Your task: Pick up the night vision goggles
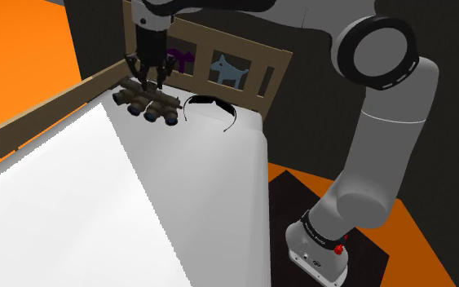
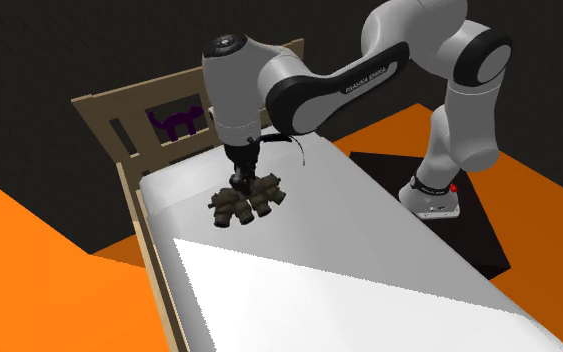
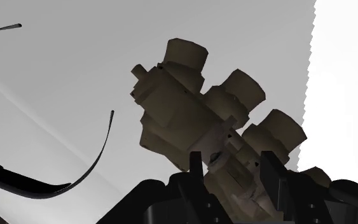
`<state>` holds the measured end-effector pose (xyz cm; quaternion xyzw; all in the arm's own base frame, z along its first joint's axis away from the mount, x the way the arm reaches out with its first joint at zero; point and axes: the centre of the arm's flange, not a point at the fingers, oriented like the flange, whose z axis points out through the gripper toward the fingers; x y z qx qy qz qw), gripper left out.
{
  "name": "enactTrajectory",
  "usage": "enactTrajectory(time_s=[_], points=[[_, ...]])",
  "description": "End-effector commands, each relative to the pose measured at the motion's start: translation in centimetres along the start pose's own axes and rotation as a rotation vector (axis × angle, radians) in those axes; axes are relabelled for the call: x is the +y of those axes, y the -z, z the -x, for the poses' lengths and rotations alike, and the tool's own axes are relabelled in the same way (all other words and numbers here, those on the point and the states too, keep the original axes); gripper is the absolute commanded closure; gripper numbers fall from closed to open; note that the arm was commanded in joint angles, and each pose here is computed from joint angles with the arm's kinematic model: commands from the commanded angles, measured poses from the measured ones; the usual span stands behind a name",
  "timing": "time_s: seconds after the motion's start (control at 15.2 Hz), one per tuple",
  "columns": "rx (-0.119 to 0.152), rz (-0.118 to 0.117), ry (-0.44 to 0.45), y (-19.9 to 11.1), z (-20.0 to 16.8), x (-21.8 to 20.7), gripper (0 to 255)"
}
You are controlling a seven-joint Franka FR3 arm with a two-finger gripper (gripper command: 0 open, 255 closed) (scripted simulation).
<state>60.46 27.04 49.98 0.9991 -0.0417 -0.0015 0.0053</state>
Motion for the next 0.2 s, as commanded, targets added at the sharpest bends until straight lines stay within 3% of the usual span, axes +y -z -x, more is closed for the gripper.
enactTrajectory(time_s=[0.0, 0.13], points=[[0.001, -0.001, 0.000, 1.17, -0.05, -0.03, 255], [0.001, -0.001, 0.000, 1.25, -0.05, -0.03, 255]])
